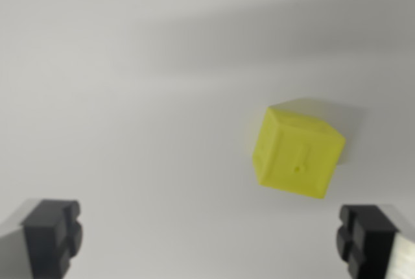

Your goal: Pick yellow cube

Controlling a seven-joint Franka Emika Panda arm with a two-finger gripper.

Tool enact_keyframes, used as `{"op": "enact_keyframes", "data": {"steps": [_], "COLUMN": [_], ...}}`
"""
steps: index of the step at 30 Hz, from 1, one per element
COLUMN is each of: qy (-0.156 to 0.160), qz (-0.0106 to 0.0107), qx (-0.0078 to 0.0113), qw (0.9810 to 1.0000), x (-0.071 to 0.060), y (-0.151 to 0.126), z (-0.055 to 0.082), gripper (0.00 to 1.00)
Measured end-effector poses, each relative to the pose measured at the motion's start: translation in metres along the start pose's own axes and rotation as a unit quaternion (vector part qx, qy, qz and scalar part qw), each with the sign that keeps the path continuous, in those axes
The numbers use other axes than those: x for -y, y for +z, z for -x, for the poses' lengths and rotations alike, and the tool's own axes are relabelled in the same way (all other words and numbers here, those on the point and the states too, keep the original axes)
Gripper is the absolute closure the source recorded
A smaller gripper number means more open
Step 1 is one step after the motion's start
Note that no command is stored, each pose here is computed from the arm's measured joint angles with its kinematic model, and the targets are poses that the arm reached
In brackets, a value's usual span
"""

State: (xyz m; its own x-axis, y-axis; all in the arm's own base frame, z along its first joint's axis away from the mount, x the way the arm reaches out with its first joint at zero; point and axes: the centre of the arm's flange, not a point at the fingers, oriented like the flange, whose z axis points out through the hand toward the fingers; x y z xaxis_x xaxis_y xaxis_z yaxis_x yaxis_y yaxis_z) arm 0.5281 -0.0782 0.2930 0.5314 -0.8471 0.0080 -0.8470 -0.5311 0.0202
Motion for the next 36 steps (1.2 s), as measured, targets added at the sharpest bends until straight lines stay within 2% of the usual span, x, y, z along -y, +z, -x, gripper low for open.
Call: {"op": "enact_keyframes", "data": {"steps": [18,36], "qy": [0.033,0.065], "qz": [-0.0030,-0.0062], "qx": [0.0017,0.0034], "qw": [0.9995,0.9978], "x": [-0.027,-0.054], "y": [0.046,0.091], "z": [-0.007,-0.015], "gripper": [0.00,0.00]}}
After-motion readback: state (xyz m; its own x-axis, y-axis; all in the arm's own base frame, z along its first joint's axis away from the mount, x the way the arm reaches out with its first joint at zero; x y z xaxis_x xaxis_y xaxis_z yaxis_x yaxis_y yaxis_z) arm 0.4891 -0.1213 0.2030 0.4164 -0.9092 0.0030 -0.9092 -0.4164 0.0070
